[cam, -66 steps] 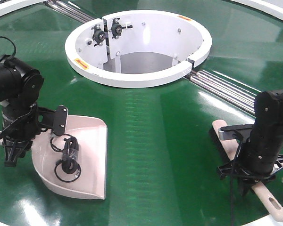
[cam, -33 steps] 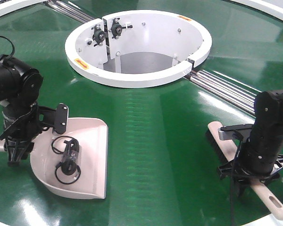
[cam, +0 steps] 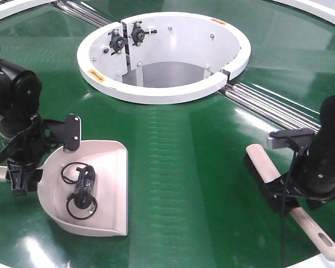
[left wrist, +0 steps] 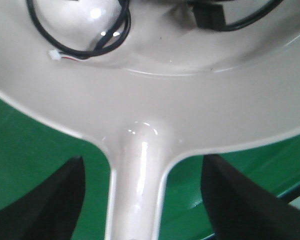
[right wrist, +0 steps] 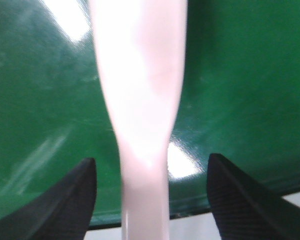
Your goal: Clean and inspect green conveyor with broom and dustpan
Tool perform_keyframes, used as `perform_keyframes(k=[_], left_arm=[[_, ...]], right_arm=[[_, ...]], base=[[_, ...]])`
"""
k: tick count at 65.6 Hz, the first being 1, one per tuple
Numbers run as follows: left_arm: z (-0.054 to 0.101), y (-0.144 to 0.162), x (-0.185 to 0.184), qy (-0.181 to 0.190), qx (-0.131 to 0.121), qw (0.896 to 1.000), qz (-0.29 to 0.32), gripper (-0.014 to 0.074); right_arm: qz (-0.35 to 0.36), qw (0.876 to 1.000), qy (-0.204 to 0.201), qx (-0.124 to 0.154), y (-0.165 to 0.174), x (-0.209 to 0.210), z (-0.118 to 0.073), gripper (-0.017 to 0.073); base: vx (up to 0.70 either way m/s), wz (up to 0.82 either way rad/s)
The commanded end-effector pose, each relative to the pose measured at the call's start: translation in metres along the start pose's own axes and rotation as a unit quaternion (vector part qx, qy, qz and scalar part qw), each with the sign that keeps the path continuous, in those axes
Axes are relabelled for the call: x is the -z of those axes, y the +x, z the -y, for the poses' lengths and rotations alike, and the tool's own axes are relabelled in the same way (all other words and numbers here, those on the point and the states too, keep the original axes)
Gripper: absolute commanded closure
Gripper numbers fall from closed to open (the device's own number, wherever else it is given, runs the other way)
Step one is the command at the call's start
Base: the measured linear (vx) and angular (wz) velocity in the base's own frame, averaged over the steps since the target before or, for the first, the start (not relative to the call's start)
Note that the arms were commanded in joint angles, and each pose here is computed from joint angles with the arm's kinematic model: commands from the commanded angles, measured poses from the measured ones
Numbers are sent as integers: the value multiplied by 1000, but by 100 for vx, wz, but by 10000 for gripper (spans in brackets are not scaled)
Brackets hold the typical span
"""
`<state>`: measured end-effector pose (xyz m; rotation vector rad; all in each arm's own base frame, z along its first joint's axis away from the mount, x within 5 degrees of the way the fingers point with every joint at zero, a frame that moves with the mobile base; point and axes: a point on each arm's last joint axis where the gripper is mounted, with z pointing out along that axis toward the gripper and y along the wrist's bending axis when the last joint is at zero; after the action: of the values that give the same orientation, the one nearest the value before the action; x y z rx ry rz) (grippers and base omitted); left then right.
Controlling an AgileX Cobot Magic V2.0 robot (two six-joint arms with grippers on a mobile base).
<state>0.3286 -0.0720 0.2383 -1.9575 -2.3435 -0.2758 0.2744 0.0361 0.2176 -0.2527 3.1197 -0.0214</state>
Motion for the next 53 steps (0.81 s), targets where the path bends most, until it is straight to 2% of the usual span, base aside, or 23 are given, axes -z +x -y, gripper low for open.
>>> perform_keyframes(k=[1,10,15,20,28,32,36,39,43,45,51,53], left_arm=[[7,6,37,-34,25,998,46,118],[17,10,59,-55,38,994,88,118],[25,13,76,-74,46,989,119,118],[35,18,93,-88,54,983,151,118],[49,26,122,-134,65,968,204,119],[56,30,138,-173,71,954,237,124],[63,33,155,-210,79,934,278,130],[70,36,166,-224,88,921,306,137],[82,40,179,-221,122,904,345,149],[87,42,184,-214,148,895,363,158],[101,52,201,-213,224,857,412,191],[105,55,205,-216,241,847,422,202]], right_arm=[[59,998,13,8,5,30,3,92],[116,993,26,10,12,52,5,92],[163,986,35,9,17,68,7,92],[218,975,38,7,23,86,7,92],[332,943,35,-4,36,120,6,92],[395,918,30,-7,42,138,5,92],[444,895,32,-2,51,154,4,92],[471,882,33,-2,59,163,4,92],[503,863,34,-2,71,176,4,92],[516,856,34,-2,77,181,4,92],[564,825,37,0,99,193,3,92],[578,815,38,2,104,194,3,92]], base=[[0,0],[0,0],[0,0],[0,0],[0,0],[0,0],[0,0],[0,0],[0,0],[0,0],[0,0],[0,0]])
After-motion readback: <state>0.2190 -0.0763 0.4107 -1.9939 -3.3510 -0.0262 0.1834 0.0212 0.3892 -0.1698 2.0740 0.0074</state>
